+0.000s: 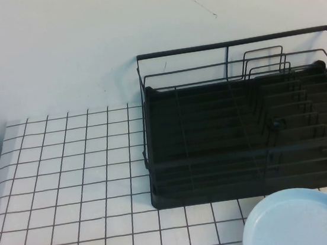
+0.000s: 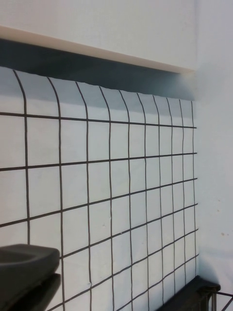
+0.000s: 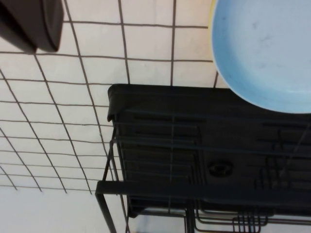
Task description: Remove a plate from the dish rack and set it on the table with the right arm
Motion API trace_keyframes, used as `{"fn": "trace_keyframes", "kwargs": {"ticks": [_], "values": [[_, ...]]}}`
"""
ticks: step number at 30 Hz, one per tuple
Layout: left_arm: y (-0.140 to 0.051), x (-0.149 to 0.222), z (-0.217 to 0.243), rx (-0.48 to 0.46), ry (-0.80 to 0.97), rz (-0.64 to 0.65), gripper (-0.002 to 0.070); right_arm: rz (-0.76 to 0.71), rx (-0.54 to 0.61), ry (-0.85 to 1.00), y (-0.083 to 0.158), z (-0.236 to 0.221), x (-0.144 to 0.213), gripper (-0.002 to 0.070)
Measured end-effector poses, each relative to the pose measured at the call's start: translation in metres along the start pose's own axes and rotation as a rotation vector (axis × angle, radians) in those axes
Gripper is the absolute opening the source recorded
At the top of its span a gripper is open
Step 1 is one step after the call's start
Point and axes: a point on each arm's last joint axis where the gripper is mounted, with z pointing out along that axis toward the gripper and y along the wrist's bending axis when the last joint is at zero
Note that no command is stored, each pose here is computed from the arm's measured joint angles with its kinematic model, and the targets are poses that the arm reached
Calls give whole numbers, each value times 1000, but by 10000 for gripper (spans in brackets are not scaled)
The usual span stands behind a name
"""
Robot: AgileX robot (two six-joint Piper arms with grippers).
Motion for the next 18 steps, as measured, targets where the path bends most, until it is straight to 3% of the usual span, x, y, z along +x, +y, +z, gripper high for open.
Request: {"fn": "trace_keyframes", "kwargs": {"ticks": [18], "values": [[0,0,0,0,0,0,-3,-1,6,1,-1,0,0,-2]]}}
